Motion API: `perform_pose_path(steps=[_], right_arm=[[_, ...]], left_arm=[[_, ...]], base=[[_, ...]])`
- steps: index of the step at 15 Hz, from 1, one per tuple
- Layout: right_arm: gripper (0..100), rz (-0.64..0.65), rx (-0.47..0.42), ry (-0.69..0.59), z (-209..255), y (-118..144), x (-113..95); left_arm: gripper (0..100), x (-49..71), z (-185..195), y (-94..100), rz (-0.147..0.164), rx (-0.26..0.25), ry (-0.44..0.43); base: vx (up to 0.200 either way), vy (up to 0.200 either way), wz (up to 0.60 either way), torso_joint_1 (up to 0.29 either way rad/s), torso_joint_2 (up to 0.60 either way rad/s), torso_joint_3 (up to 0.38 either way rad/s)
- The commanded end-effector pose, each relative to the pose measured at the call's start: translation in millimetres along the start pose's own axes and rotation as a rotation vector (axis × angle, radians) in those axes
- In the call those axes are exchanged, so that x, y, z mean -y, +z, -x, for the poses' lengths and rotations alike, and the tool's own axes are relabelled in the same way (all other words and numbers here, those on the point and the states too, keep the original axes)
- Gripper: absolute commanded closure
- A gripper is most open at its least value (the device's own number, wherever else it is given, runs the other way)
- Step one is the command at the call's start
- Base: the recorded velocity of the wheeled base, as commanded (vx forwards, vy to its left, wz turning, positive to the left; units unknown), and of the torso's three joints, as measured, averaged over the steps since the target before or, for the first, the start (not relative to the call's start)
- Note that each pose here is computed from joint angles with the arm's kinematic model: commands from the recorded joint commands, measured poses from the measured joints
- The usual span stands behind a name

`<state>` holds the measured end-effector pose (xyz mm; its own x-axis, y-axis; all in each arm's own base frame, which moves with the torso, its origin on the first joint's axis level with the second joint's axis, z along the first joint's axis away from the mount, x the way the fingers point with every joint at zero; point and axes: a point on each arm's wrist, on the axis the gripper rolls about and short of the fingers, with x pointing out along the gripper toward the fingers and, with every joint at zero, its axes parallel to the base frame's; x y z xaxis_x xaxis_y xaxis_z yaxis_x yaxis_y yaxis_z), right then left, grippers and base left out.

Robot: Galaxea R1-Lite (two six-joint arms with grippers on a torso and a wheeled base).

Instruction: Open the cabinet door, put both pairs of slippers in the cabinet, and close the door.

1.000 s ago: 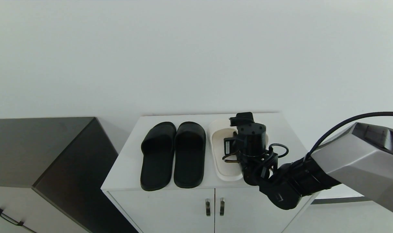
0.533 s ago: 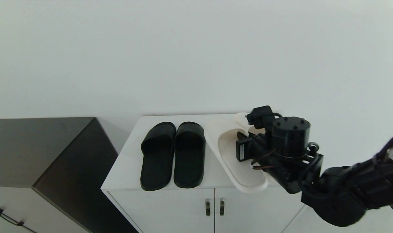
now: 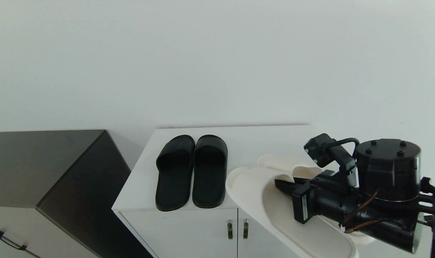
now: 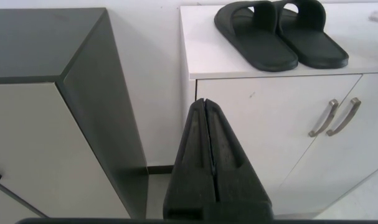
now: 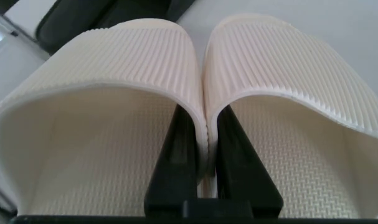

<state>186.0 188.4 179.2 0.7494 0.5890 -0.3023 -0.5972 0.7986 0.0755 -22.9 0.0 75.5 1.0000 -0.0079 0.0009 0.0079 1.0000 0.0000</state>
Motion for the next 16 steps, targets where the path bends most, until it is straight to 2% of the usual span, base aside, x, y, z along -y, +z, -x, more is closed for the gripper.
perform_pose_path(steps=[1,4,12,16], right_arm=[[100,-0.015,0.064,0.032,22.6,19.1,-2.6],[100,-0.014,0.055,0.031,21.0,17.4,-2.6],[100,-0.004,0.043,0.029,22.3,13.6,-2.0],[100,0.006,0.035,0.038,22.3,11.2,-4.4]], left_arm=[[100,0.0,-0.1,0.0,0.0,-0.001,0.0],[100,0.0,-0.1,0.0,0.002,-0.001,0.0],[100,0.0,-0.1,0.0,0.002,-0.001,0.0],[100,0.0,-0.1,0.0,0.002,-0.001,0.0]], base=[[0.0,0.0,0.0,0.0,0.0,0.0],[0.0,0.0,0.0,0.0,0.0,0.0],[-0.2,0.0,0.0,0.0,0.0,0.002],[0.0,0.0,0.0,0.0,0.0,0.0]])
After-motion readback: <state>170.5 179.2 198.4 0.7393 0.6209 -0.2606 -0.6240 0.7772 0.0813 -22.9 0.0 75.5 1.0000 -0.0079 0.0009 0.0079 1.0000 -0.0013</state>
